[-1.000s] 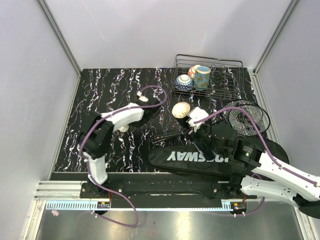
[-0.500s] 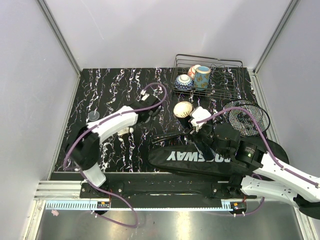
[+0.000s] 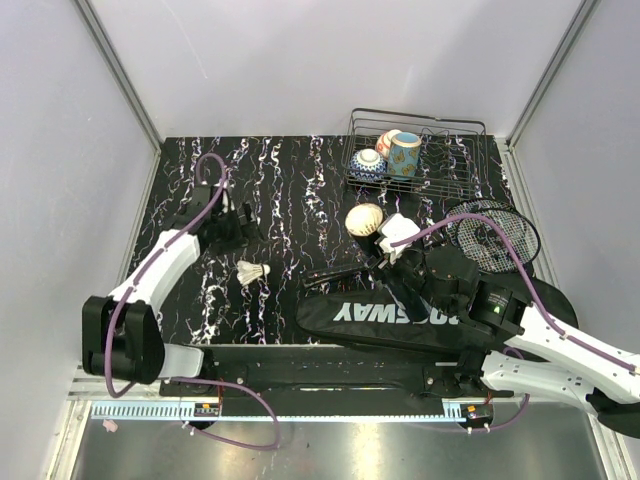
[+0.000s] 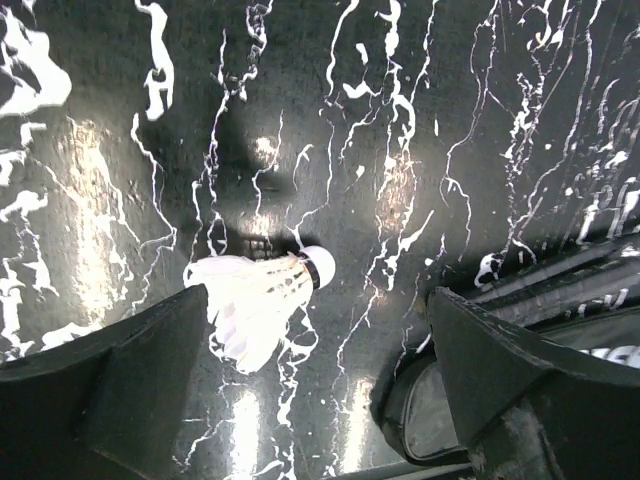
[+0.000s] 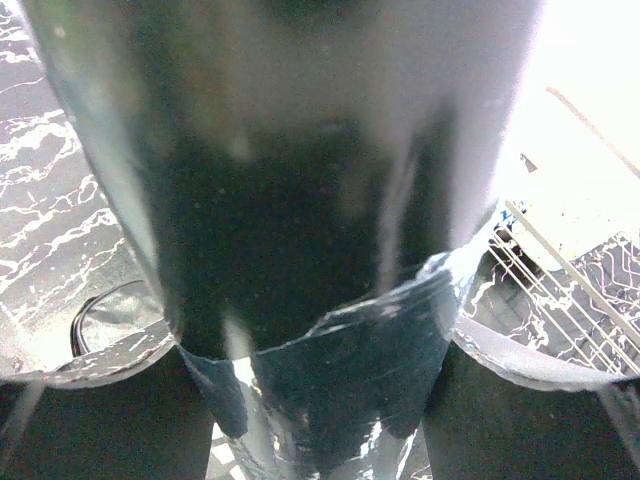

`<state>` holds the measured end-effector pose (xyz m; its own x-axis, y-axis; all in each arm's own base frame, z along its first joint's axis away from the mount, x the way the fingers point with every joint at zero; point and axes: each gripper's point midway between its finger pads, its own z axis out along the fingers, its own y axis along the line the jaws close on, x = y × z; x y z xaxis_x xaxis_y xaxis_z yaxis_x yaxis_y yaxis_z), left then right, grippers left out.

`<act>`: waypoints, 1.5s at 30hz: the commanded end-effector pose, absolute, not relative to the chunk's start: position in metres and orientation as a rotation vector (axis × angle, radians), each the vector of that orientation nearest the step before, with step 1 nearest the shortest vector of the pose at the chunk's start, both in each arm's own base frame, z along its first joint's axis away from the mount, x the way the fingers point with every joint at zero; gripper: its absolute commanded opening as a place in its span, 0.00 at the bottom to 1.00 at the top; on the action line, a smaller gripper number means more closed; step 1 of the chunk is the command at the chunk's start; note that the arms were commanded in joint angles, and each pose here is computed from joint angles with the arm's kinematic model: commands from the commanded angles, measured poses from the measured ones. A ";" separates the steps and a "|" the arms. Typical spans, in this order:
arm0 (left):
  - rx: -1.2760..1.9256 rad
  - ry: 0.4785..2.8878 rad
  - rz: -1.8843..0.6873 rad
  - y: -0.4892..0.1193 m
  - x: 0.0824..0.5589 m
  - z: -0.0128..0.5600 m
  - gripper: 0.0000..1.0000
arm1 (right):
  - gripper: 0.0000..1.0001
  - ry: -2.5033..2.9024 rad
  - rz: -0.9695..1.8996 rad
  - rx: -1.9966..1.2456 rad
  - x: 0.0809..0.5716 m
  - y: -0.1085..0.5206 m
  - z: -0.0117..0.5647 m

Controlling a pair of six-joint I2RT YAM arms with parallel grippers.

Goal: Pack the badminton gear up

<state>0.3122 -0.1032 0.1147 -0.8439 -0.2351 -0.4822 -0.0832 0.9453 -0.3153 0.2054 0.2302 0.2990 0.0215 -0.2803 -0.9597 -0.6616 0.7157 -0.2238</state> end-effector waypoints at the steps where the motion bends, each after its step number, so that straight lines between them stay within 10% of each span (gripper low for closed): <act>1: -0.312 2.438 -0.640 -0.112 0.309 0.133 0.95 | 0.44 1.515 0.394 -0.749 0.205 0.234 0.318; 21: -0.529 2.419 -0.714 -0.103 0.309 0.070 0.55 | 0.44 1.525 0.426 -0.749 0.204 0.240 0.319; 27: -0.452 2.417 -0.736 -0.107 0.308 0.086 0.00 | 0.44 1.535 0.398 -0.767 0.207 0.242 0.313; 45: 0.661 1.715 -1.088 -0.233 0.219 0.388 0.00 | 0.43 1.595 0.269 -0.920 0.219 0.254 0.285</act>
